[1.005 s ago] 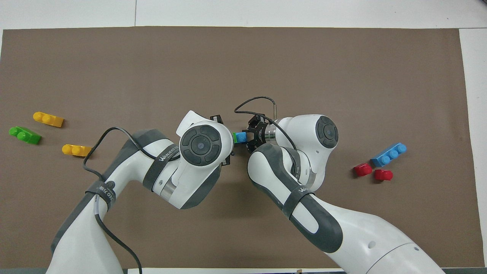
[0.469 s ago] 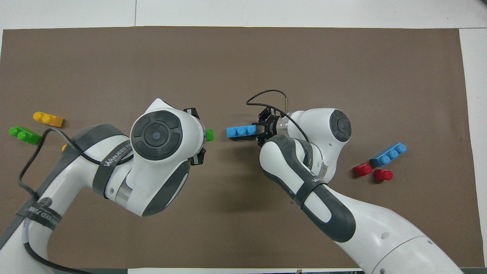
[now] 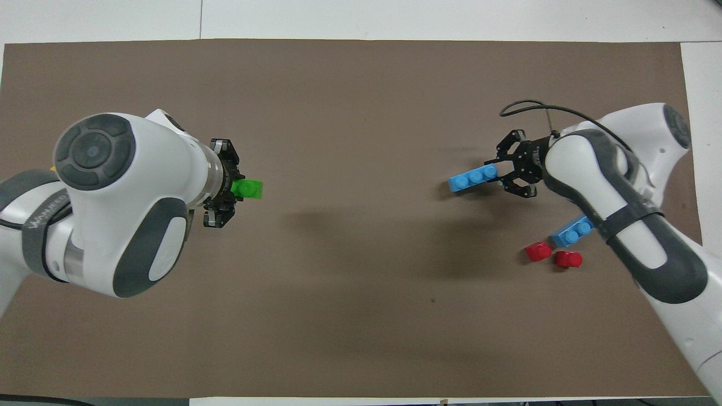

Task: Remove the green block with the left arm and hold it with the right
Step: 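Set the blue brick by the red bricks while the left gripper carries green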

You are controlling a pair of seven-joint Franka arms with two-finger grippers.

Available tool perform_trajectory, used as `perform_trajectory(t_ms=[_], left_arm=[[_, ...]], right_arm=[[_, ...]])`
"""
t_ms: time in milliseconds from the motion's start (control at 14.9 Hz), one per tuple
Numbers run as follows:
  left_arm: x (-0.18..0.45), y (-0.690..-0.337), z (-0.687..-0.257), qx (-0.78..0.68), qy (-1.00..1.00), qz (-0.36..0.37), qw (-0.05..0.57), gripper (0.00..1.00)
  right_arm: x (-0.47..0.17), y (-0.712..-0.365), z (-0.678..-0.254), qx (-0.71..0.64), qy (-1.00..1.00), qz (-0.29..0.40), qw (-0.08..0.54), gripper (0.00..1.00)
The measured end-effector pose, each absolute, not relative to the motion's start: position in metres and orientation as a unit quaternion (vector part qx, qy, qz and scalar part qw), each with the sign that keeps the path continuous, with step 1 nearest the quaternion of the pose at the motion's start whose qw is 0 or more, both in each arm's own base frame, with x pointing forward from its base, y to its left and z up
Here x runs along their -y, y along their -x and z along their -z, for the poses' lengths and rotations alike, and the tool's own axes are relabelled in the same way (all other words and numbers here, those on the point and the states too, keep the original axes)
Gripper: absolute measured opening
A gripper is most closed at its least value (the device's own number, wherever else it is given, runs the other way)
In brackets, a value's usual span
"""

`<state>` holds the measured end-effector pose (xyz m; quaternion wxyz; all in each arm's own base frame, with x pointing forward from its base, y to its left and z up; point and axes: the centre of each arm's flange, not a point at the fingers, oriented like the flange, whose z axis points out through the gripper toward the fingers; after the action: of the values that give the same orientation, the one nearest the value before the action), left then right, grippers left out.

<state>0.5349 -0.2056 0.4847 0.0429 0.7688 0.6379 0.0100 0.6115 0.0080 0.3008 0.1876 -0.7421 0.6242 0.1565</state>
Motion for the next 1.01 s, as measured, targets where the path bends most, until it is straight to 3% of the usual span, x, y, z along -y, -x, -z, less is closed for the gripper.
perform_trajectory(t_ms=[402,737,804,1005], left_arm=[[0.117,-0.56,-0.484,-0.589,-0.807,-0.002,0.046,0.34],[0.051,-0.572,-0.482,-0.555,-0.83,-0.01,0.054,0.34],[0.043,-0.575,-0.478,-0.547,-0.835,-0.012,0.053,0.34],[0.023,-0.588,-0.455,-0.535,-0.843,-0.018,0.054,0.34]], right_arm=[[0.089,-0.591,-0.291,-0.624,0.735,-0.173,0.201,0.35],[0.104,-0.579,-0.277,-0.632,0.726,-0.183,0.197,0.35],[0.102,-0.578,-0.276,-0.632,0.727,-0.185,0.196,0.39],[0.099,-0.578,-0.276,-0.63,0.729,-0.185,0.196,0.7]])
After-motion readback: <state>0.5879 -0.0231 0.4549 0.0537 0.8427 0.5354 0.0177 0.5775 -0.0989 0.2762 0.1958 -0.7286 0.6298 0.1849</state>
